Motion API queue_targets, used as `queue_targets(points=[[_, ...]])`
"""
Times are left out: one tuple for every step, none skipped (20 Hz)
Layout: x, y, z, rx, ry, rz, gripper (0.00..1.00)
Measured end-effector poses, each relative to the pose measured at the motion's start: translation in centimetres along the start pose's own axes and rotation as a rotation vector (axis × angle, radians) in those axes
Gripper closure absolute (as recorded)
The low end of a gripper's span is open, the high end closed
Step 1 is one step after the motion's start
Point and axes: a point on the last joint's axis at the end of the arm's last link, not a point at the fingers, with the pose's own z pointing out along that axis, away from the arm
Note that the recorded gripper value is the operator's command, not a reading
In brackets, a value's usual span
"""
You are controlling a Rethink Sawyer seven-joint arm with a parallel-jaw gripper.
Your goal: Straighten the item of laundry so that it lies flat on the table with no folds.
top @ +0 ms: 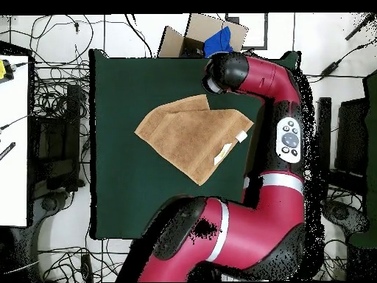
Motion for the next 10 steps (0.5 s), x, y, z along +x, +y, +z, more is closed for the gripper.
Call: queue_targets(points=[[0.1,0.0,0.1,0.000,0.000,-0.002,0.00],[0.4,0.1,0.3,0.000,0.001,-0.004,0.00],[0.5,0.1,0.4,0.000,0.002,-0.005,0.00],[0.7,0.1,0.5,0.000,0.004,-0.006,0.00],[0.8,0.1,0.6,0.000,0.006,-0.007,0.00],[0.9,0.1,0.7,-0.001,0.008,-0.007,0.00],[1.0,0.2,0.8,-0.001,0.009,-0.007,0.00],[1.2,0.2,0.9,-0.002,0.010,-0.008,0.00],[1.3,0.2,1.0,-0.004,0.010,-0.008,0.00],[1.4,0.2,1.1,-0.005,0.010,-0.009,0.00]])
